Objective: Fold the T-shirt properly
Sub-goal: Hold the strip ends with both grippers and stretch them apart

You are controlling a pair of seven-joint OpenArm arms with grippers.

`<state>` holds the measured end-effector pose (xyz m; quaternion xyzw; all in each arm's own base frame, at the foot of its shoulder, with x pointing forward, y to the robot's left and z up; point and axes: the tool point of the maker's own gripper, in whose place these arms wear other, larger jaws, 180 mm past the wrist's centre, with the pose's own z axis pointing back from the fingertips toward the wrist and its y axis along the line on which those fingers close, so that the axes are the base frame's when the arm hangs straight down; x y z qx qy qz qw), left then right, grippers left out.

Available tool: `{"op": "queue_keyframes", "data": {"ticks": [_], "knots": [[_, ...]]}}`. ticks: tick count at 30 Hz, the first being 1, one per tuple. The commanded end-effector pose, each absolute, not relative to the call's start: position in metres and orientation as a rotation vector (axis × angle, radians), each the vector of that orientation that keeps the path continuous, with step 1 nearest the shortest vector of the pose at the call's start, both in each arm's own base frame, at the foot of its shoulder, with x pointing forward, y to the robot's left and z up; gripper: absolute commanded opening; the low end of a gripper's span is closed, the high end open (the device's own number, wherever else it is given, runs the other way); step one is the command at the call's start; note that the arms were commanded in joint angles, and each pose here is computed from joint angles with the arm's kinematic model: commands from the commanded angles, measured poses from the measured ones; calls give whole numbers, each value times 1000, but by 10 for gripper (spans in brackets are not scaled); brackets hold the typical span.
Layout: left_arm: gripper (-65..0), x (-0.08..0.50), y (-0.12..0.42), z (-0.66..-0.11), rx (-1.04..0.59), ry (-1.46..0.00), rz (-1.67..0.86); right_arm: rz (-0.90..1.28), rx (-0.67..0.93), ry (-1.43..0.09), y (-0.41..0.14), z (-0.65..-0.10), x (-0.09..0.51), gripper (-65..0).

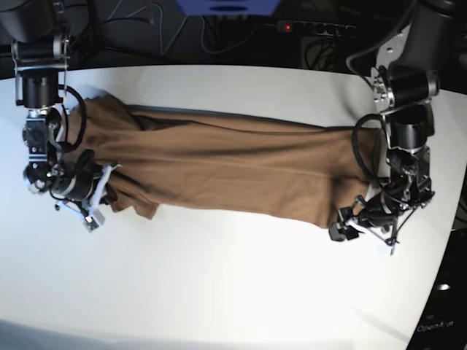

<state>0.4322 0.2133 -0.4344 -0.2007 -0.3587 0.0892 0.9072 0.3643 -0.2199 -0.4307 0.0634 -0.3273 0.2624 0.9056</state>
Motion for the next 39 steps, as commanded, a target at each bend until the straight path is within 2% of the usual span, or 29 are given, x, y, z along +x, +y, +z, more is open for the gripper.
{"op": "queue_keyframes", "data": {"ticks": [1, 9, 11, 14, 17, 19, 24, 39], "knots": [[-206, 421, 219, -447, -364, -658, 166, 548, 115, -727, -225, -413, 379, -641], [-210, 413, 209, -462, -262, -582, 35, 547, 117, -726, -224, -414, 379, -641], [-234, 410, 208, -466, -236, -562, 2, 548, 116, -727, -224, -413, 379, -641], [-362, 408, 211, -469, -210, -549, -18, 547, 117, -726, -224, -414, 379, -641], [-539, 407, 213, -469, -203, -547, -22, 547, 117, -726, -224, -414, 379, -641], [-614, 407, 214, -469, -202, -546, -23, 547, 118, -726, -224, -414, 379, -641], [-610, 400, 216, -469, -203, -497, -31, 546, 119, -728, -223, -414, 379, -641], [-610, 424, 217, -390, -88, -741, -138, 548, 125, -712, -218, -417, 377, -641]]}}
